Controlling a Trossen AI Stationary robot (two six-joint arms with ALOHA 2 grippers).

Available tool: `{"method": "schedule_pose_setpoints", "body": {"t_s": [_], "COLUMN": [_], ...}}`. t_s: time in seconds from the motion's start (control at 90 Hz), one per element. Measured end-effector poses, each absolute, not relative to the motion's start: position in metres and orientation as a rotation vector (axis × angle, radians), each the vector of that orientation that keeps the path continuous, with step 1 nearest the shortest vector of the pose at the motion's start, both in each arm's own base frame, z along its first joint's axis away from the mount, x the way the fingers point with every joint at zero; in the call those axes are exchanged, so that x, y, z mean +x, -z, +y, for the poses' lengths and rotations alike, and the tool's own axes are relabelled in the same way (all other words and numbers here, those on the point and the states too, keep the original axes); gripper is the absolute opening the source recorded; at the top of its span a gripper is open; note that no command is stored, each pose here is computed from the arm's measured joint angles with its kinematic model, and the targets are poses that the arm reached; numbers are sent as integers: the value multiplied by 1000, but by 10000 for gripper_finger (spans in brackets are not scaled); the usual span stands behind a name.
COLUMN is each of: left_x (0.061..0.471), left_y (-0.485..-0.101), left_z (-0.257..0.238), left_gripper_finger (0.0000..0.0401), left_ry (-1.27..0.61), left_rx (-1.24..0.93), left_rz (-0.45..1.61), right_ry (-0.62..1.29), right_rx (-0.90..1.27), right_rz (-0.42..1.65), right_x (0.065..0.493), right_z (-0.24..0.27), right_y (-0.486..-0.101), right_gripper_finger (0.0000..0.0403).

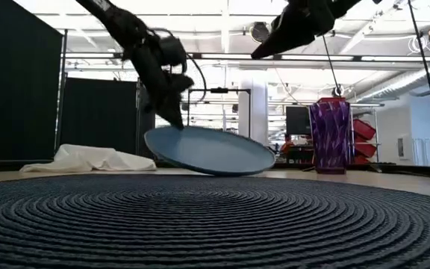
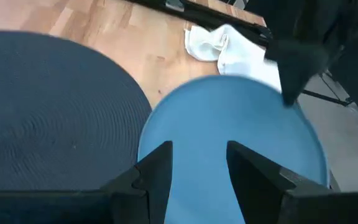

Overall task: Set table place
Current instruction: Put the light blue plate on top of the blue table mat

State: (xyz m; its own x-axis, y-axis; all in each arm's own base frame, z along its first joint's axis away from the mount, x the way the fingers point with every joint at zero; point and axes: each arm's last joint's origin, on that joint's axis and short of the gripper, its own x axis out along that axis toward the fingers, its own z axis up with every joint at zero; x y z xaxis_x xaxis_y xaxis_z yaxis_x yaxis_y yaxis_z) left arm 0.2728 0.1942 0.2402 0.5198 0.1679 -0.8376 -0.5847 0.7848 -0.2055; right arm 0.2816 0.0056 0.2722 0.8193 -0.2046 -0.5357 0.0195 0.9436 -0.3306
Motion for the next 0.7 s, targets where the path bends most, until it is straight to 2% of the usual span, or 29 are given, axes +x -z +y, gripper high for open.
{"method": "schedule_pose_setpoints", "body": {"t_s": [0.256, 0.456, 0.7], "left_x": [255, 257, 270], "left_y": [-260, -275, -273], "left_z": [167, 146, 104], "left_gripper_finger": [0, 0, 0], "left_ry": [-407, -278, -151], "left_rx": [-564, -628, -648], "left_rz": [1008, 955, 1042], "right_ry": [147, 168, 180], "right_rx": [-303, -283, -267], "right_rz": [628, 667, 698], "right_x": [280, 278, 276], "right_z": [-2, -8, -12], "right_y": [-270, -267, -265], "right_gripper_finger": [138, 138, 138]}}
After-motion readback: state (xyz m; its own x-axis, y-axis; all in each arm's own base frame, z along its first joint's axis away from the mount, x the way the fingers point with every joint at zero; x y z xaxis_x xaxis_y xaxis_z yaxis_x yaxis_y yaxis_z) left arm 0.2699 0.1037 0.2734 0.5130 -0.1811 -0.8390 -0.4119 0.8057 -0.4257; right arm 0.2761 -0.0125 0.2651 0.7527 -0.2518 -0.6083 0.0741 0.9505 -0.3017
